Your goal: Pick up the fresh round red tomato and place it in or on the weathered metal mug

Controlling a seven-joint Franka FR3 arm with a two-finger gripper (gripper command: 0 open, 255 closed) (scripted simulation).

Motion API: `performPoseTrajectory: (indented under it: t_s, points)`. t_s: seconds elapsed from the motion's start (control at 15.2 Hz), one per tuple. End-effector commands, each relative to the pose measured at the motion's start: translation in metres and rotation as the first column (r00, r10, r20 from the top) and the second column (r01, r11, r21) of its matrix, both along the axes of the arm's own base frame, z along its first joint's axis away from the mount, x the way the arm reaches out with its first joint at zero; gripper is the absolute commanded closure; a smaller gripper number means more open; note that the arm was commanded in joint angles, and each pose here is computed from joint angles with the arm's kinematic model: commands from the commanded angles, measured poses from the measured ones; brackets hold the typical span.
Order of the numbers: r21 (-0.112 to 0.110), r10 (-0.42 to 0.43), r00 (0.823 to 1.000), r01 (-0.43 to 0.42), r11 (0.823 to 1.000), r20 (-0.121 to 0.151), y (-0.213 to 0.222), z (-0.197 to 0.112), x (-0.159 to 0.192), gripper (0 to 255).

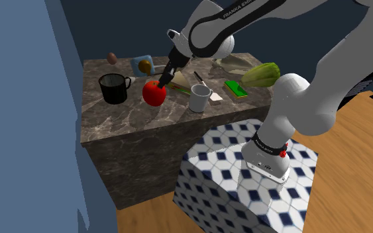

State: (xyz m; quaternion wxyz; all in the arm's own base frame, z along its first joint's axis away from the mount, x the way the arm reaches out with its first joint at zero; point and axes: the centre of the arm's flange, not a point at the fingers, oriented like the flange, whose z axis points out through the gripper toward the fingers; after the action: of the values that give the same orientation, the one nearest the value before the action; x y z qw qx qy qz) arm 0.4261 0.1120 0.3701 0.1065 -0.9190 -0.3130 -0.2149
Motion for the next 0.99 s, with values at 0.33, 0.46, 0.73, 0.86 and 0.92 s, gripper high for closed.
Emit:
performPoseTrajectory:
  t_s: [0.33, 0.46, 0.73, 0.86, 0.92]
  points:
    - [0.000, 0.000, 1.000, 0.000, 1.000, 0.000, 0.000, 0.016, 0.000, 255]
    - [0.000, 0.000, 1.000, 0.000, 1.000, 0.000, 0.000, 0.026, 0.000, 255]
    - [0.000, 0.000, 1.000, 0.000, 1.000, 0.000, 0.000, 0.047, 0.000, 255]
    - [0.000, 0.000, 1.000, 0.000, 1.000, 0.000, 0.000, 0.058, 0.000, 255]
    - [0.000, 0.000, 1.000, 0.000, 1.000, 0.000, 0.000, 0.063, 0.000, 255]
